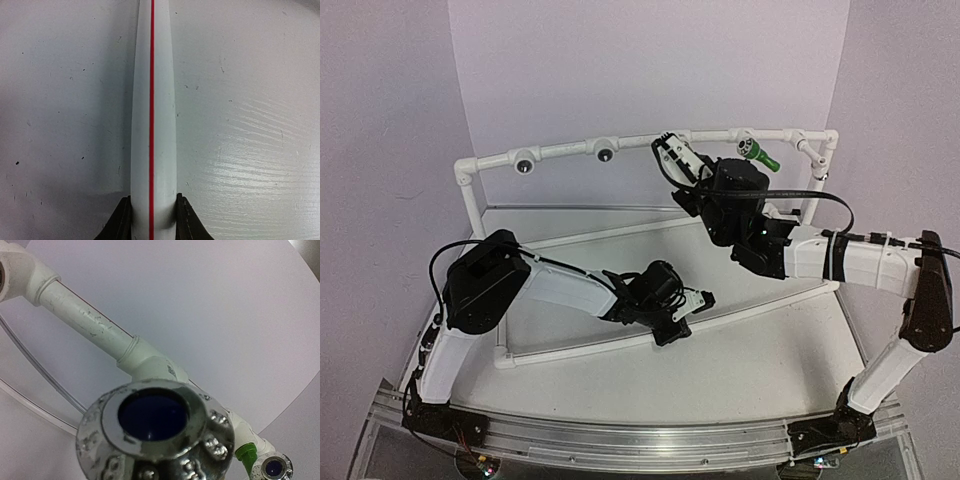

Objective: Install the water faucets
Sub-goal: Screw the water faucet onto the adaptor.

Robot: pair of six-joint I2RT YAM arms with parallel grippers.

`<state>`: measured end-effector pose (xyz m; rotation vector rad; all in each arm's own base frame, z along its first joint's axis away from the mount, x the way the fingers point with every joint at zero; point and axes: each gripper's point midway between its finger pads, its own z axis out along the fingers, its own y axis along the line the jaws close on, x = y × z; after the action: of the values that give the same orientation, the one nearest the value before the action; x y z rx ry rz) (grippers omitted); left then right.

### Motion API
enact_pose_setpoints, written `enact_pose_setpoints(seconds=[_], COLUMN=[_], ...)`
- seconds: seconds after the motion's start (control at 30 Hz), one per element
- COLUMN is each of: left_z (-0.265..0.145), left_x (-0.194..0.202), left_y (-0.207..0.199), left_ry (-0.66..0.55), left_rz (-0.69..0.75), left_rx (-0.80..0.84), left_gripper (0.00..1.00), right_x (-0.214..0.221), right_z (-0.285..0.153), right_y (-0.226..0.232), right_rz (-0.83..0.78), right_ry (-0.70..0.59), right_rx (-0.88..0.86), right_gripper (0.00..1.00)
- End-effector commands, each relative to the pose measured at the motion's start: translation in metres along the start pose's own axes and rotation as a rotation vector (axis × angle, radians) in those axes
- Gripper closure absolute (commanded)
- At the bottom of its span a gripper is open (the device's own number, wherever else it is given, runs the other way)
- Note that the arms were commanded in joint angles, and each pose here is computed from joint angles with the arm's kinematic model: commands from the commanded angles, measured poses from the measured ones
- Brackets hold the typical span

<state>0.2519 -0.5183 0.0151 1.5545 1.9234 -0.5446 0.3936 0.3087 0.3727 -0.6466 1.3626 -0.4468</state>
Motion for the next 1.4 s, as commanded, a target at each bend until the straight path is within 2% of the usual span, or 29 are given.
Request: enact_pose_setpoints(seconds=[0.0, 1.37], left_z=[0.016, 0.020], left_x=[0.099, 0.103], left_y=[-0.056, -0.058], left_ry=[0.302, 0.326], left_rz=[-0.014, -0.021], left_rx=[0.213, 0.225], left_gripper=[1.00, 1.00], right_x=[0.017, -0.028], right_z=[0.009, 0.008], right_y=[-0.044, -0.044], right_rz=[0.074, 0.171], right_ry=[0.081, 0.033], right_rx=[0.118, 0.109], right_gripper=[1.00, 1.00])
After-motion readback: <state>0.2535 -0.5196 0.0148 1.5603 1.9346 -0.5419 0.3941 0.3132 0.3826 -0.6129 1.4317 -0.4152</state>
